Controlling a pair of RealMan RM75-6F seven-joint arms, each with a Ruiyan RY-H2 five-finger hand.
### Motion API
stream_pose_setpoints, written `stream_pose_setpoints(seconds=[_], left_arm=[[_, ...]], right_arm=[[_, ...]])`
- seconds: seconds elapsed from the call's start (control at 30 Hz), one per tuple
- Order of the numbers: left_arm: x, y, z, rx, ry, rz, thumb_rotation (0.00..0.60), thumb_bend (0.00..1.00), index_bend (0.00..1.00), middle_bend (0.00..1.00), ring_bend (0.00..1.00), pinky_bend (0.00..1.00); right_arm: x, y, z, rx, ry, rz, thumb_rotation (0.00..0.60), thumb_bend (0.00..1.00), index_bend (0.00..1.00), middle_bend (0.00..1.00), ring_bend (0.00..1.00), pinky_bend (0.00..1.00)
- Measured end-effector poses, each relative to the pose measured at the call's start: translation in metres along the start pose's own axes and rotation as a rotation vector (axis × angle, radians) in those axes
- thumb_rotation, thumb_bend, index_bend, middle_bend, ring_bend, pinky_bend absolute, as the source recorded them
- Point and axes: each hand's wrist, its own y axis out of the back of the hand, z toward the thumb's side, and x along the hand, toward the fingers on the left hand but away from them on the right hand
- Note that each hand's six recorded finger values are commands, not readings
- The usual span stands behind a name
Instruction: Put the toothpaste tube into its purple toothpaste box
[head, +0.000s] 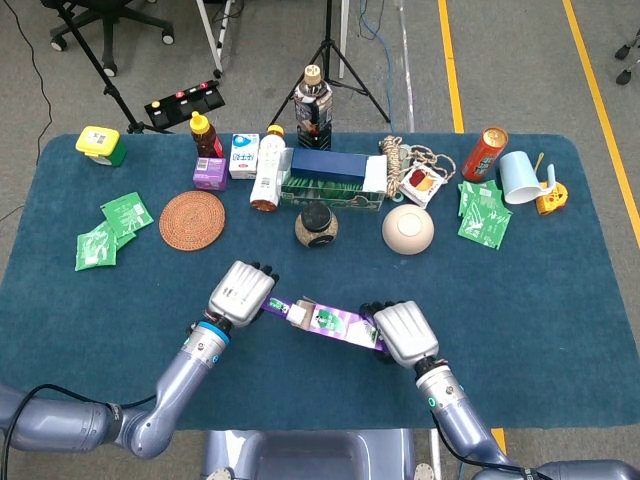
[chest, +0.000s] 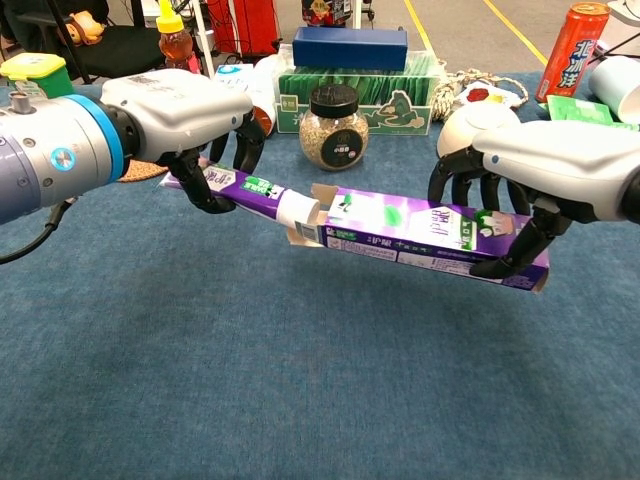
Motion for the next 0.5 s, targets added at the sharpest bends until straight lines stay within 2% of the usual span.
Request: stream_pose_setpoints(seconds=[0.5], left_arm=[[0.003,-0.002,0.012,-0.005,0.011,0.002,0.6,0.29,0.56,0.42,0.42,0.62]], right_arm=[[0.0,0.002,0.007,-0.018,-0.024,-0.017,0.6,0.43,0.39,0.5,0.5,0.59]])
